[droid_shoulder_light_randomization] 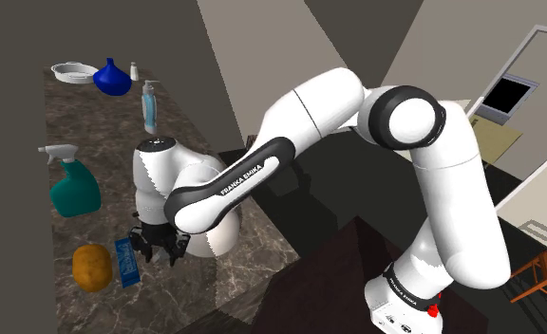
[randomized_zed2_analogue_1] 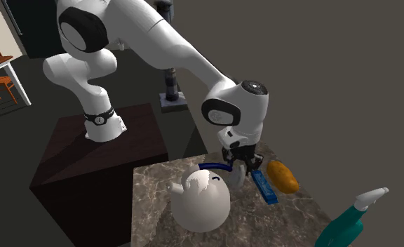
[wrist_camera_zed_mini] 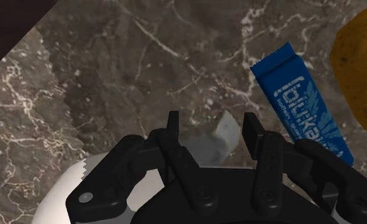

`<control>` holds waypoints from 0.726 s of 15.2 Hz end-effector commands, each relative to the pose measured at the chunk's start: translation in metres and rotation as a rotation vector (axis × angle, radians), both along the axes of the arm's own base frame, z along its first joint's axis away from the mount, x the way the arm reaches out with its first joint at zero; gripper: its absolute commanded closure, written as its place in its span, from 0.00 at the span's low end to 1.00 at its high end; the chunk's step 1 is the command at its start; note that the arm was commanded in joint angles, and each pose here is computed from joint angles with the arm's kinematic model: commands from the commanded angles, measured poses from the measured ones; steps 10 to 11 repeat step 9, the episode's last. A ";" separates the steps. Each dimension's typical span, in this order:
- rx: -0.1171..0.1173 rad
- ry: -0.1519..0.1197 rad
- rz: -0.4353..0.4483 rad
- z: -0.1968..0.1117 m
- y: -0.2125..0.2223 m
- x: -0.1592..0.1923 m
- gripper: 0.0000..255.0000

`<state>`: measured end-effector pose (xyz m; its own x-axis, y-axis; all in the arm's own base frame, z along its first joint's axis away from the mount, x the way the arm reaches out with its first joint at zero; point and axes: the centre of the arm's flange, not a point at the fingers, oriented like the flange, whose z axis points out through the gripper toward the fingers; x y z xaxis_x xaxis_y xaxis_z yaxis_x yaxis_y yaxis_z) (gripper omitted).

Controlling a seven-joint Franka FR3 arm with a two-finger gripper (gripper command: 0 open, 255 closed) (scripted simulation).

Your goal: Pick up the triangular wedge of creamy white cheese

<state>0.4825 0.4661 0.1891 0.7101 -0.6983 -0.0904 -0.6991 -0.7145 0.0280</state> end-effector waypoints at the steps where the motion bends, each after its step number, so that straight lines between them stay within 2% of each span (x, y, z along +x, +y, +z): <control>1: 0.000 0.000 0.000 0.011 0.000 0.000 1.00; 7: 0.000 0.000 0.000 0.042 0.000 0.000 1.00; 11: 0.000 0.000 0.000 0.043 0.000 0.000 1.00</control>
